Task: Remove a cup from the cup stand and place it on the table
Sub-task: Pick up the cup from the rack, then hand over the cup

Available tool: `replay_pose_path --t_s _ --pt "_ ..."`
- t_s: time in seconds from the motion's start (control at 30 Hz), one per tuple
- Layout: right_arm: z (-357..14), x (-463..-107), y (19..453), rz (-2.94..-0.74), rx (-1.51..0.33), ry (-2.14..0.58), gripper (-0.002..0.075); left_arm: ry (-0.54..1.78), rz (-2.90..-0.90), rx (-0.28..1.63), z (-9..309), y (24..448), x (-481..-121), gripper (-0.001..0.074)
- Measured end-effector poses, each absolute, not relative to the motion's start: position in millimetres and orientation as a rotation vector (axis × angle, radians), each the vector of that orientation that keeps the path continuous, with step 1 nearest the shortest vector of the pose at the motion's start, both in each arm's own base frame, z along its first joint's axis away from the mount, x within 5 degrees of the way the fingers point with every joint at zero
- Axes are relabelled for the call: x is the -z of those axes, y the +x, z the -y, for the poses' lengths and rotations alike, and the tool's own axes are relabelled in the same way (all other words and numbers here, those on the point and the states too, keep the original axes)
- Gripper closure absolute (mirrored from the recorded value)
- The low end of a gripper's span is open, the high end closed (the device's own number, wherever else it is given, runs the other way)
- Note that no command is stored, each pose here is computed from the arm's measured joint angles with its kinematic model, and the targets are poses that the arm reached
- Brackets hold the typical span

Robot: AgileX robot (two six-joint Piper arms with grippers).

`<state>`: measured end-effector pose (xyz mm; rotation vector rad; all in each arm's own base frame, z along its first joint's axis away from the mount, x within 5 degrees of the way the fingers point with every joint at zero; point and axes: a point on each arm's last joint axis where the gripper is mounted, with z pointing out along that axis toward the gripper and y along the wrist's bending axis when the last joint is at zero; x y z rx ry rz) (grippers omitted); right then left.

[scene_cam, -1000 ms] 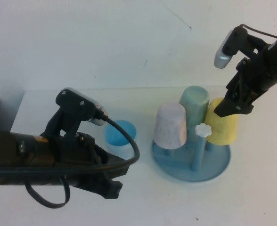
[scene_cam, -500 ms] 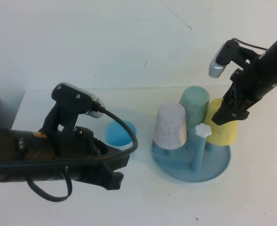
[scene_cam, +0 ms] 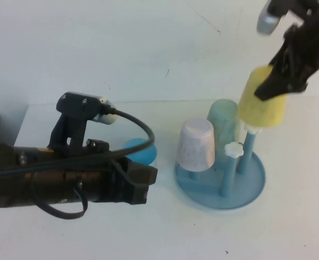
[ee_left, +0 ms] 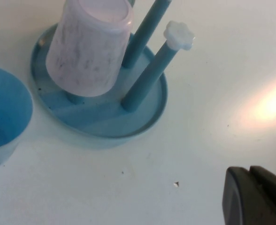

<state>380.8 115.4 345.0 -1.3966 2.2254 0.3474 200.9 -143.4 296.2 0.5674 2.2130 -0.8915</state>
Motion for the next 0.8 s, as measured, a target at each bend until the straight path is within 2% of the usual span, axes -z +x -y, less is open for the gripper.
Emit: replay_pose_path --t_s 0.27,0.43,0.57,0.67,0.8 --pt "-108.0 -440.0 341.8 -2.087 -0.289 -1.188 0.0171 0.416 -2.165 1.067 149.0 201.7 -305.6 0.0738" --pt "-103.5 -469.5 308.5 -2.034 -0.326 -1.116 0.0171 0.32 -2.047 1.214 153.6 203.8 -318.4 0.0738" --pt "-94.6 -468.8 278.6 -2.069 -0.36 -1.075 0.0171 0.245 -1.976 1.292 154.6 206.0 -326.0 0.0715" --pt "-90.0 -459.2 252.3 -2.103 -0.396 -1.07 0.0171 0.241 -1.964 1.297 154.7 206.4 -327.1 0.0628" --pt "-84.1 -441.3 211.9 -2.091 -0.436 -0.999 0.0171 0.224 -1.966 1.303 154.6 207.0 -326.9 0.0374"
